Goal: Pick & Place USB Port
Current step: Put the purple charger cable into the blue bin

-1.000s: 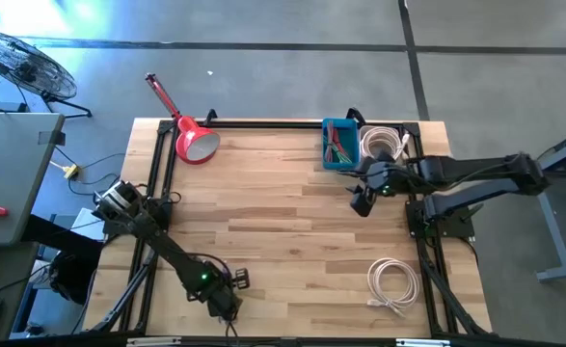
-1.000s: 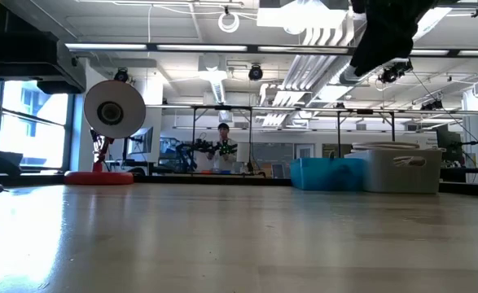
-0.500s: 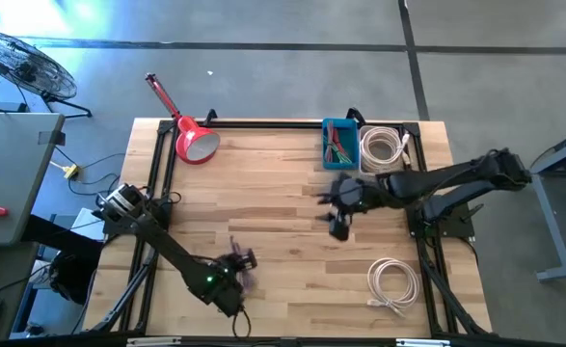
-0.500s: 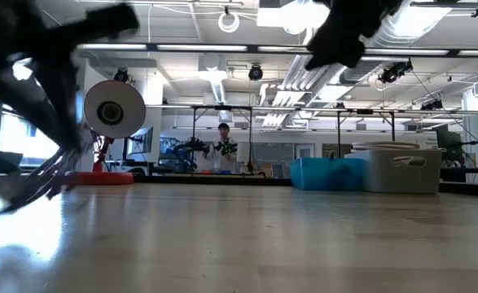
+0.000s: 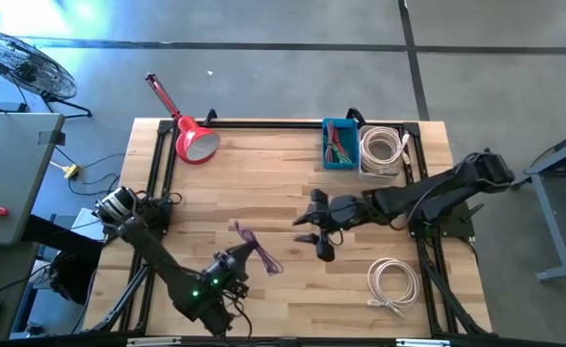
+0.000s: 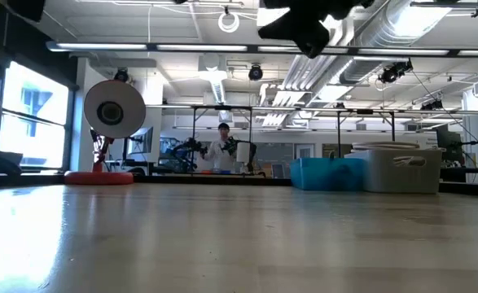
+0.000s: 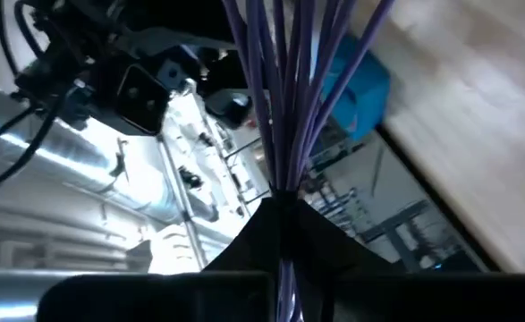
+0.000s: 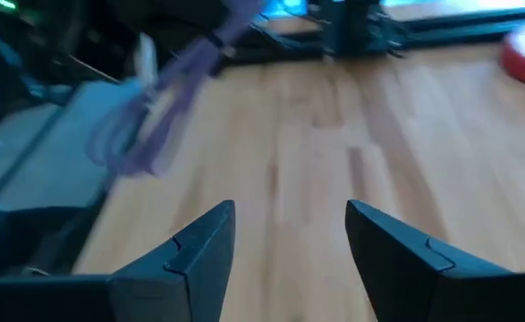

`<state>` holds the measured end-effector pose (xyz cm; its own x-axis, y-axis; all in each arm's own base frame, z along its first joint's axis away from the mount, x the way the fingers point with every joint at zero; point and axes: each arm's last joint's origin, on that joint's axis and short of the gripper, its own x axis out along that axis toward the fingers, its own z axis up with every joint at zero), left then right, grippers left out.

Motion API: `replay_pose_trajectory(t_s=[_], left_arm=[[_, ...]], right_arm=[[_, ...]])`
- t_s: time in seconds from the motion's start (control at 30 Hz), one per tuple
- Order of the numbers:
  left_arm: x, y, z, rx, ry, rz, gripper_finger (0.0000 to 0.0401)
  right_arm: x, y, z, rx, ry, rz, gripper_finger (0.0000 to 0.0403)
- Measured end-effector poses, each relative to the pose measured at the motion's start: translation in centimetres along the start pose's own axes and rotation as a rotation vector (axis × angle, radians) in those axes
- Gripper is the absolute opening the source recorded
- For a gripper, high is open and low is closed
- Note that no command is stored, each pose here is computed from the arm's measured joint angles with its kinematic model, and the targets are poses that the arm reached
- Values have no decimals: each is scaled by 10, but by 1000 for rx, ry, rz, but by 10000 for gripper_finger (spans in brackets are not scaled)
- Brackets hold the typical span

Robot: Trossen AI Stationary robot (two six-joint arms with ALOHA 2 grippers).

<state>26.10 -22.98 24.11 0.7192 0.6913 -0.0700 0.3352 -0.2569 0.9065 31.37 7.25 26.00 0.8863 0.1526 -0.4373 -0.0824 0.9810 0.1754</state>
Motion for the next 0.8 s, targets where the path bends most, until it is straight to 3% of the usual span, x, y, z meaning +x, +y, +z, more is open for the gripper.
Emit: replay_pose_trajectory(t_s=[0.27, 0.8], left_arm=[[13, 1, 8, 63, 57, 35, 4], [43, 3, 8, -4, 122, -4, 4]], right_arm=[[20, 6, 0, -8, -71, 179, 206], [47, 1, -14, -61, -78, 177, 206]])
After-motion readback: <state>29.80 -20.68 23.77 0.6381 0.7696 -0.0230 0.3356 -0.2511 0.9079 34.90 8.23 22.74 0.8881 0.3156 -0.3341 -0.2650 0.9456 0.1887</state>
